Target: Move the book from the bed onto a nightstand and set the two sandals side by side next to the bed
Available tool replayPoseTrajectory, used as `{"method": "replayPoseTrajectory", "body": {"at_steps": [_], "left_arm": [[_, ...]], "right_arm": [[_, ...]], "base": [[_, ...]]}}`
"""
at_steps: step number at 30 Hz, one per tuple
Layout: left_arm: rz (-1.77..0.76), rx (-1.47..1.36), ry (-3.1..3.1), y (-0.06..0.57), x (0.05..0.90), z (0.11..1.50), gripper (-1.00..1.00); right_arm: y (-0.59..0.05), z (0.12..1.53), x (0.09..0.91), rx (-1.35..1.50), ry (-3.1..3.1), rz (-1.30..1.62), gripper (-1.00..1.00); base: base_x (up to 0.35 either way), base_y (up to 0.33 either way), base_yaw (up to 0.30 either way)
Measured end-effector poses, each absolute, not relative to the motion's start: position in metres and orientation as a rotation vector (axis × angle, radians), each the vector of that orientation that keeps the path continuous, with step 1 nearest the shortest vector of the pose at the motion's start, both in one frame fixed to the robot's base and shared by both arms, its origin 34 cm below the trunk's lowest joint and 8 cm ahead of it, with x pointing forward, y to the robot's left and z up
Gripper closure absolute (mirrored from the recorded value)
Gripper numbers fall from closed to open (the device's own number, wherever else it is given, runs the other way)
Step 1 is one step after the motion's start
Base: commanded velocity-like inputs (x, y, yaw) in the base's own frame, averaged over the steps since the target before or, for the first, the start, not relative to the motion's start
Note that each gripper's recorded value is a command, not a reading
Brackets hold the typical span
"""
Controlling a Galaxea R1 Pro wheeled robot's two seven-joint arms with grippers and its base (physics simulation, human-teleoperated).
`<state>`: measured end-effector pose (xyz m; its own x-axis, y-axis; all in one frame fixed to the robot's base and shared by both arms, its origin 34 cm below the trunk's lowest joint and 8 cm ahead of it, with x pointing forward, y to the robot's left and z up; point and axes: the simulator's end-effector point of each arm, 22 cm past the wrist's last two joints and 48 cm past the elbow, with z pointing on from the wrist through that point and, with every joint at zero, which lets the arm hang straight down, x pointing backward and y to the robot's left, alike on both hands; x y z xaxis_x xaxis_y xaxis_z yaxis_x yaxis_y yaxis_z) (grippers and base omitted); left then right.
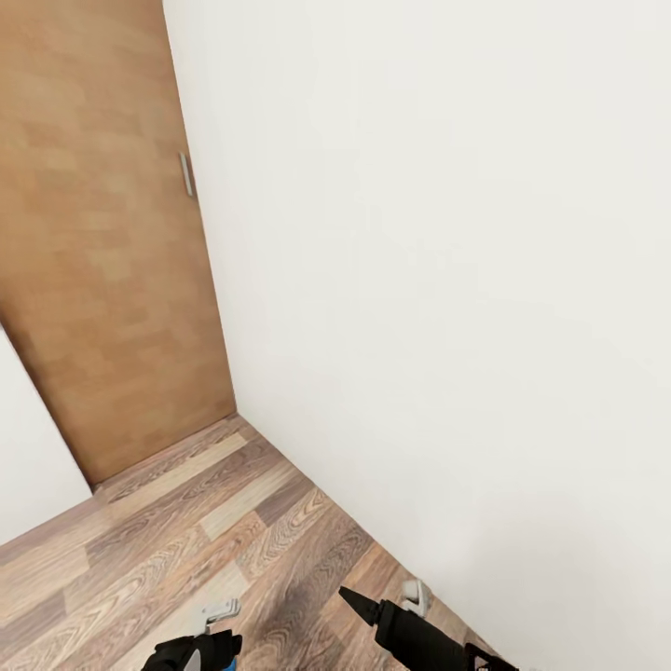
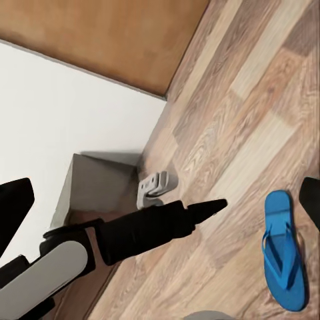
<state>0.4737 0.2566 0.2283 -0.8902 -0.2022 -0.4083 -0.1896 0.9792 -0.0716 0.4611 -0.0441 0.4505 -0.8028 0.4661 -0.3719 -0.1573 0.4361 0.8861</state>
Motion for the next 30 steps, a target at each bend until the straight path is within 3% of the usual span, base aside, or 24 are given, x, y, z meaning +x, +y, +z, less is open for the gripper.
{"method": "replayPoseTrajectory", "body": {"at_steps": [11, 20, 30], "left_arm": [[-0.033, -0.283, 2.745, 0.257, 0.461, 0.21, -1.0], [-0.03, -0.283, 2.78, 0.256, 0.45, 0.195, -1.0], [-0.025, -0.287, 2.818, 0.256, 0.438, 0.18, -1.0]], "right_arm": [[-0.133, 0.437, 0.493, 0.551, 2.027, 1.27, -1.0], [-0.156, 0.471, 0.515, 0.83, 1.731, 1.487, -1.0], [-0.16, 0.459, 0.517, 0.898, 1.714, 1.505, -1.0]], "base": [[0.0, 0.0, 0.0], [0.0, 0.0, 0.0], [0.0, 0.0, 0.0]]}}
